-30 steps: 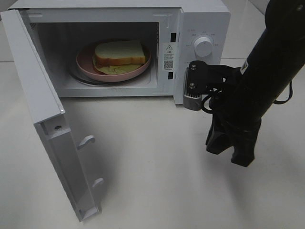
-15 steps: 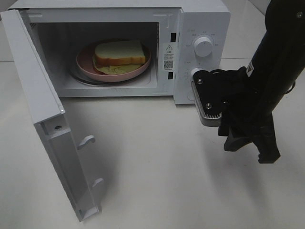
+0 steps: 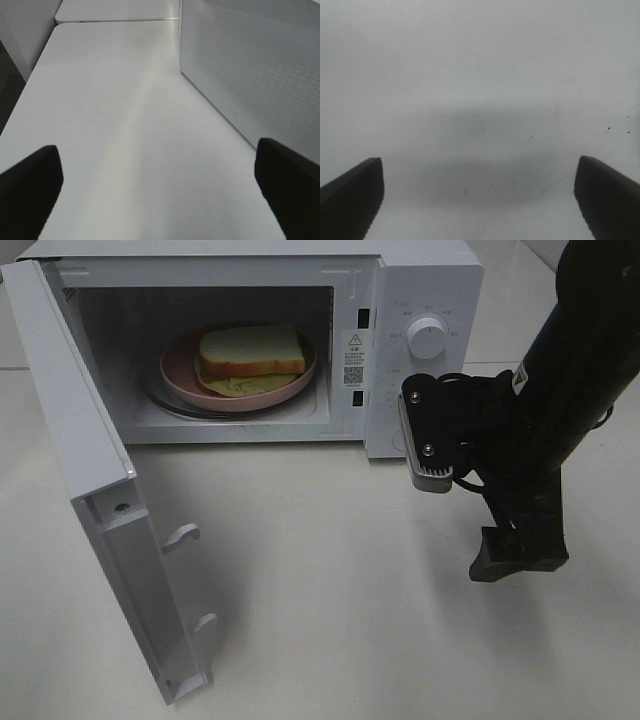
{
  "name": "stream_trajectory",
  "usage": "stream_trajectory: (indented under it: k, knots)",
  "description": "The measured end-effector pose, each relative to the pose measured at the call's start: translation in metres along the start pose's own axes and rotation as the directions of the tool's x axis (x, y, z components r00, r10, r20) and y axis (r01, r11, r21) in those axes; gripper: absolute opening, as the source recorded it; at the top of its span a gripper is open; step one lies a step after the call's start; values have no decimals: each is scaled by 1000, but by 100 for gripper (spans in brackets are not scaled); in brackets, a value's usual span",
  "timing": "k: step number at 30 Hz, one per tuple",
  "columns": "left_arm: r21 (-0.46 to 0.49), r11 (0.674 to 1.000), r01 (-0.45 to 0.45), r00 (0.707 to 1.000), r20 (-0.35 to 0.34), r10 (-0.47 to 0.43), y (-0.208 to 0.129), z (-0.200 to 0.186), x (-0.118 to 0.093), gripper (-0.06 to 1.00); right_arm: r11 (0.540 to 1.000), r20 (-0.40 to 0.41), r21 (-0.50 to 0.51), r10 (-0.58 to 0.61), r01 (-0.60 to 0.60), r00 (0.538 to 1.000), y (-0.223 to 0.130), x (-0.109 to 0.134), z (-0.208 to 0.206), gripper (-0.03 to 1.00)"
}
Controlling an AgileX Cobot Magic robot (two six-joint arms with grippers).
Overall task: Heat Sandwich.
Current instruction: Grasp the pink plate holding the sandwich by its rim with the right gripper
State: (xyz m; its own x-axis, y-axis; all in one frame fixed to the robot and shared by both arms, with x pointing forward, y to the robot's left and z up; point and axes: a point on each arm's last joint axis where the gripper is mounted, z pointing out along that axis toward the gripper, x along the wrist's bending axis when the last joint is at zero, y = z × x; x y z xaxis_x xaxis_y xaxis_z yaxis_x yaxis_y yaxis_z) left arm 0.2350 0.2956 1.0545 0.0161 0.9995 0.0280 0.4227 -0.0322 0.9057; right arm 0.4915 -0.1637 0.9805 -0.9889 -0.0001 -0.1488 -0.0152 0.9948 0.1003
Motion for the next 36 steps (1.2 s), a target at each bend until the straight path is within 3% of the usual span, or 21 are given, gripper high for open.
stream_trajectory:
  k: [6,16,22,36]
  knots:
    - [0,1000,0,1000,0,0,0,0,0,99,1000,24,9,-26,26,999,3,-1,0,99]
    - [0,1000,0,1000,0,0,0,0,0,99,990,163,25,-140,138,977,33,-17,-25,98]
    - [0,1000,0,1000,0,0,0,0,0,99,984,202,9,-174,176,964,51,-25,-29,97]
    - [0,1000,0,1000,0,0,0,0,0,99,973,299,-47,-201,225,933,82,-52,-15,95]
